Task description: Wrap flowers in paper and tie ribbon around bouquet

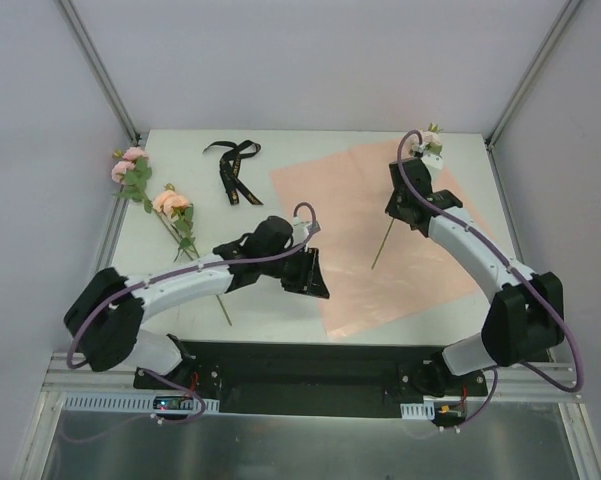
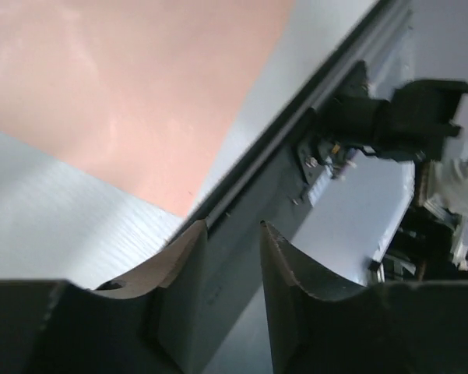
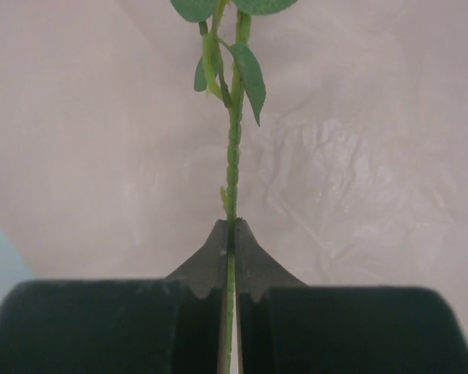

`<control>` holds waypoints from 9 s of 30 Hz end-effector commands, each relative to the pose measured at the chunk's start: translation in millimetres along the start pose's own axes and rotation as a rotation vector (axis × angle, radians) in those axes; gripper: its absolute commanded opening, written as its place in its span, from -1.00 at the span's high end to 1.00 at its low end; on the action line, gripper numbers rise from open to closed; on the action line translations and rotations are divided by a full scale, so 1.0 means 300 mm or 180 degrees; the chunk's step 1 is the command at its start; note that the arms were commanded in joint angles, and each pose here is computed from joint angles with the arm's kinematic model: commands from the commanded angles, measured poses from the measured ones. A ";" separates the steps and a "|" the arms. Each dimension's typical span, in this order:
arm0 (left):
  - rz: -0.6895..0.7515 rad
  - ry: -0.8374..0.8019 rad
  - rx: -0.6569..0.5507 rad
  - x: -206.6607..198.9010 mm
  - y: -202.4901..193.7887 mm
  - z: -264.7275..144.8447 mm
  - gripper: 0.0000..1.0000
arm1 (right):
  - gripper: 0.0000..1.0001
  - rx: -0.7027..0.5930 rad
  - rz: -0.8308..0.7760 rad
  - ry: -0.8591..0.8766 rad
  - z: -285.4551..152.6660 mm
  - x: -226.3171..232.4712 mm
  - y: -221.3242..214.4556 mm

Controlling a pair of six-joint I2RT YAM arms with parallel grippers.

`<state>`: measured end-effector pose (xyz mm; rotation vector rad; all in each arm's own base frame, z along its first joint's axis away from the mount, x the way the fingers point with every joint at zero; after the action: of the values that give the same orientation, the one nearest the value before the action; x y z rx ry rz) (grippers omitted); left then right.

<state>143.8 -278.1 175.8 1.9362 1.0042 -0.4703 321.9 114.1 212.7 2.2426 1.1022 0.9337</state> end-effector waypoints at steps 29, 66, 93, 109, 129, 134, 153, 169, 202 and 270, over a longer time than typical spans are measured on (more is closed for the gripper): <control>-0.0747 0.0234 0.0178 0.220 -0.094 0.306 0.95 | 0.99 0.0387 -0.0320 -0.0211 0.339 -0.040 -0.068; -0.0957 0.0025 0.0422 0.120 -0.166 0.369 1.00 | 0.99 0.0812 -0.0419 -0.0648 0.450 -0.165 -0.082; 0.0394 0.0472 -0.0671 -0.061 -0.023 -0.062 -0.14 | -0.51 0.0827 -0.0854 0.0466 0.066 -0.010 -0.016; -0.2060 0.3630 -0.1379 0.527 -0.141 -0.632 -0.65 | -0.48 0.1785 -0.1318 0.2216 -0.198 0.473 -0.562; -0.2285 0.4077 -0.0689 0.834 -0.004 -0.527 0.30 | -0.48 0.1365 -0.1736 0.2020 -0.221 0.293 -0.541; -0.2324 0.4171 -0.0565 0.868 -0.011 -0.510 0.32 | -0.47 0.1313 -0.1744 0.1985 -0.213 0.264 -0.525; -0.1641 0.4143 -0.0934 0.732 0.099 -0.540 1.00 | -0.47 0.1262 -0.1564 0.1897 -0.211 0.169 -0.473; -0.0303 0.1063 -0.2094 0.175 0.205 -0.364 1.00 | -0.63 0.2105 -0.0843 0.3865 -0.423 0.337 -0.532; 0.0620 0.1110 -0.1771 0.072 0.021 -0.413 -0.54 | 0.99 0.1623 0.0148 0.1455 -0.016 0.080 -0.291; -0.0355 0.2036 -0.1458 0.123 -0.043 -0.534 -0.96 | 0.04 0.1095 -0.0315 0.0317 0.358 0.024 0.051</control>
<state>135.4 -153.8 231.4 1.6032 1.2289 0.1356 410.8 91.5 85.0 2.5180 1.4844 0.6501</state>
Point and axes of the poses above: each gripper's point midway between its finger pads, its own z axis out along the fingers, its own x axis along the line the jaws close on, y = z × x, the point moved 6 cm from there along -z, back along the fingers, and after that the axes turned 15 degrees about z, right-handed, at the moved point
